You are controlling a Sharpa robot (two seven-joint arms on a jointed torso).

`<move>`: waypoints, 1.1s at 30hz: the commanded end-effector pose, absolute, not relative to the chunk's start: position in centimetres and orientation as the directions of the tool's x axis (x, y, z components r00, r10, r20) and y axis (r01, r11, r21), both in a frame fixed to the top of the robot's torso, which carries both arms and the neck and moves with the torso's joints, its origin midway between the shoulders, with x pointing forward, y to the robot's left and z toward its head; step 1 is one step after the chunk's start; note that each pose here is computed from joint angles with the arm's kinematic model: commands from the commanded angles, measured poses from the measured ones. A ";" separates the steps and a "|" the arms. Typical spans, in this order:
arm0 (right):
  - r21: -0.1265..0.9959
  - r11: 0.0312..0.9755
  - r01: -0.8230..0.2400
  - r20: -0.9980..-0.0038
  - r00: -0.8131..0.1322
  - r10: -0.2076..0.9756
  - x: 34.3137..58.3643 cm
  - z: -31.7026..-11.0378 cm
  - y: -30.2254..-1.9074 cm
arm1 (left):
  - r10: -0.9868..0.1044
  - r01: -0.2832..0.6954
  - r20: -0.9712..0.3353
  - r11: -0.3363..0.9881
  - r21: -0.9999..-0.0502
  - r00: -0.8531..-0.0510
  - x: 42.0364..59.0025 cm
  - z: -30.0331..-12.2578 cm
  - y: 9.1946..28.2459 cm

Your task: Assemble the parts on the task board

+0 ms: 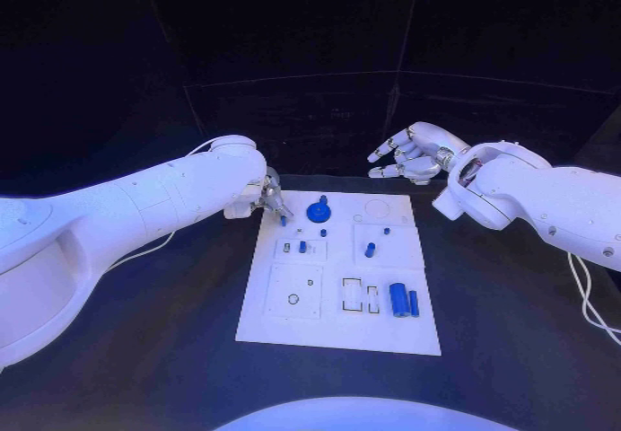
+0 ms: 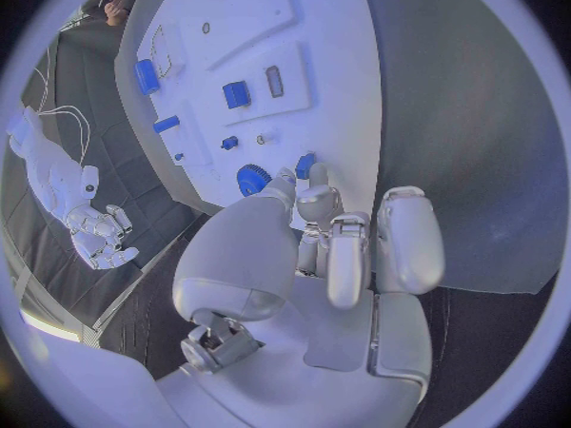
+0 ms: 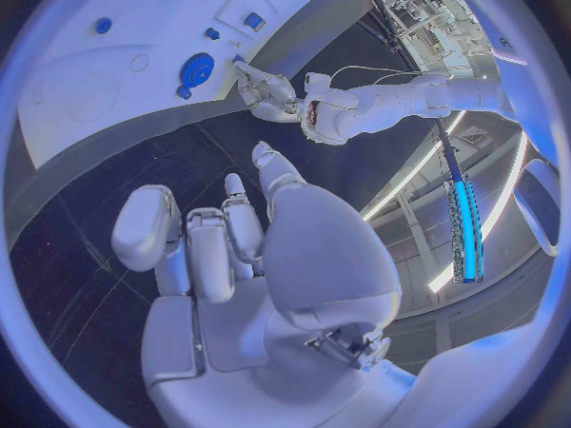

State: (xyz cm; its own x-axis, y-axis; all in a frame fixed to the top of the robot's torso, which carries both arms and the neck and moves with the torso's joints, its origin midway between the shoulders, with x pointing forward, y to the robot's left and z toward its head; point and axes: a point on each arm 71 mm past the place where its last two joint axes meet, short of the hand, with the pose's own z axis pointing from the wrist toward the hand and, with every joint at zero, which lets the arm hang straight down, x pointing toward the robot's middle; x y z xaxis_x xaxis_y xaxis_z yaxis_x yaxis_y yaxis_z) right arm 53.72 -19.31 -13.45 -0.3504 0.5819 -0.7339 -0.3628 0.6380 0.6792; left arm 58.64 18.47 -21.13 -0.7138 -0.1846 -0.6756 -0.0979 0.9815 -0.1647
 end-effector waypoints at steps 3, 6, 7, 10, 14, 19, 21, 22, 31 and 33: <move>0.679 0.633 -0.372 -0.734 -0.354 0.579 53.7 -13.3 -19.2 | -0.179 -0.098 -0.672 0.983 -0.157 -0.719 58.7 -21.1 18.5; 0.679 0.633 -0.372 -0.734 -0.354 0.579 53.7 -13.3 -19.2 | -0.180 -0.100 -0.673 0.983 -0.157 -0.718 58.7 -21.1 18.5; 0.679 0.633 -0.372 -0.734 -0.354 0.579 53.7 -13.3 -19.2 | -0.181 -0.100 -0.673 0.982 -0.157 -0.717 58.7 -21.1 18.5; 0.679 0.633 -0.373 -0.734 -0.355 0.579 53.7 -13.3 -19.2 | -0.182 -0.100 -0.674 0.982 -0.159 -0.716 58.7 -21.1 18.5; 0.679 0.633 -0.373 -0.734 -0.355 0.579 53.7 -13.3 -19.2 | -0.182 -0.097 -0.674 0.982 -0.162 -0.716 58.7 -21.1 18.4; 0.679 0.633 -0.372 -0.734 -0.356 0.578 53.7 -13.3 -19.2 | -0.185 -0.093 -0.678 0.981 -0.169 -0.712 58.7 -21.1 18.4; 0.679 0.633 -0.372 -0.734 -0.356 0.578 53.7 -13.3 -19.2 | -0.187 -0.092 -0.680 0.980 -0.174 -0.709 58.7 -21.0 18.5; 0.679 0.633 -0.372 -0.734 -0.356 0.578 53.7 -13.3 -19.2 | -0.189 -0.092 -0.681 0.980 -0.176 -0.707 58.6 -21.0 18.5; 0.679 0.633 -0.372 -0.734 -0.355 0.578 53.7 -13.3 -19.3 | -0.236 -0.090 -0.698 0.967 -0.239 -0.676 58.1 -20.6 19.0; 0.679 0.634 -0.372 -0.735 -0.355 0.578 53.7 -13.3 -19.4 | -0.249 -0.087 -0.706 0.962 -0.258 -0.663 58.0 -20.5 19.0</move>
